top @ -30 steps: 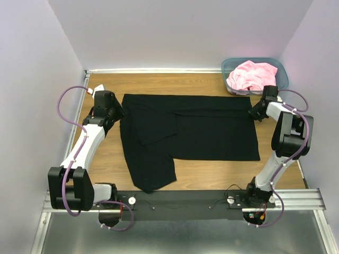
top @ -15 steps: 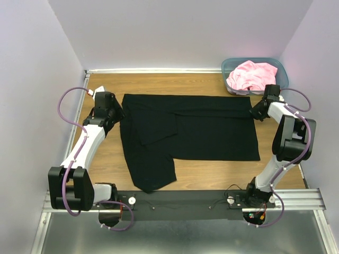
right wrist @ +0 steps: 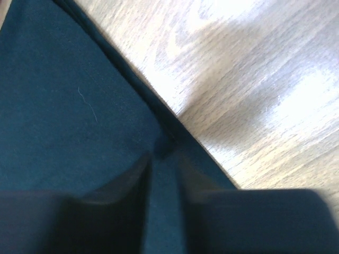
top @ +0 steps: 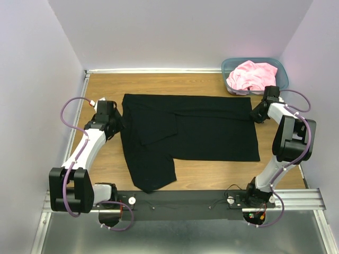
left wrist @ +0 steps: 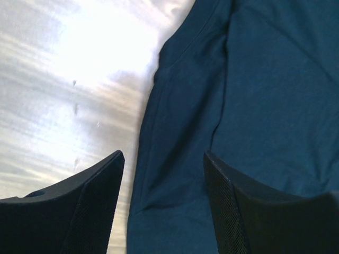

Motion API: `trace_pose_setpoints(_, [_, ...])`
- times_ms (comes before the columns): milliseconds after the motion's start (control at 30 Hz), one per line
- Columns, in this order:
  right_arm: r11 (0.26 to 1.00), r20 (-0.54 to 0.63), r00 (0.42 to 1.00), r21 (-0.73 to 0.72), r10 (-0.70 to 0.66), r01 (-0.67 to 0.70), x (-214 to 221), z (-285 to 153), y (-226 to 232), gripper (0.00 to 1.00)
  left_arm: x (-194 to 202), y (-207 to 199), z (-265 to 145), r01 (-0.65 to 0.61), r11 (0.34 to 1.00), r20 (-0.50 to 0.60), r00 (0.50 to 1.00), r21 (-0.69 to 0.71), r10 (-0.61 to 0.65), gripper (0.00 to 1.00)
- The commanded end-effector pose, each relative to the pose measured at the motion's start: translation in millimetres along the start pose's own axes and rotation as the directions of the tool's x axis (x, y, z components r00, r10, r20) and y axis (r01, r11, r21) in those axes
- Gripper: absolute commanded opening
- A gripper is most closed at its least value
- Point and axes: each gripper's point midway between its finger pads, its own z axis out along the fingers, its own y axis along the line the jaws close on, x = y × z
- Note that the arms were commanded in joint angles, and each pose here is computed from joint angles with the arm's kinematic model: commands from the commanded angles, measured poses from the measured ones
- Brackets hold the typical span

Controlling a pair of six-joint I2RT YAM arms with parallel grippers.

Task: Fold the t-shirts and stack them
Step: Fold the tshirt

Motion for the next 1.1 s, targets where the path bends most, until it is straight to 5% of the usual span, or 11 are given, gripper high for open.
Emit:
trace_pose_setpoints(0, [0.998,0.007,0.999,0.055,-0.034,0.033,-1,-7,-16,0.44,11,13,-6,0.024,0.999,-0.025,0.999,-0.038,-0.025,0.7])
trace_pose_setpoints(100, [0.998,0.015,0.998,0.004,-0.055,0.055,-1,-29,-10,0.65,28,20,-5,0.039,0.997,-0.078,0.996,-0.064,-0.044,0.7])
trace_pose_setpoints(167, [0.998,-0.035,0.997,-0.006,-0.063,0.063,17,-34,-16,0.68,36,24,-3,0.047,0.995,-0.107,0.993,-0.083,-0.056,0.69])
trace_pose_setpoints(467, [0.993,-0.199,0.974,-0.067,-0.111,0.1,84,-72,-41,0.7,77,43,0,0.021,0.988,-0.232,0.971,-0.154,-0.057,0.66])
trace_pose_setpoints(1067, [0.991,-0.101,0.987,-0.064,-0.127,0.12,57,-99,-36,0.72,108,39,7,-0.123,0.974,-0.362,0.931,-0.19,0.047,0.59])
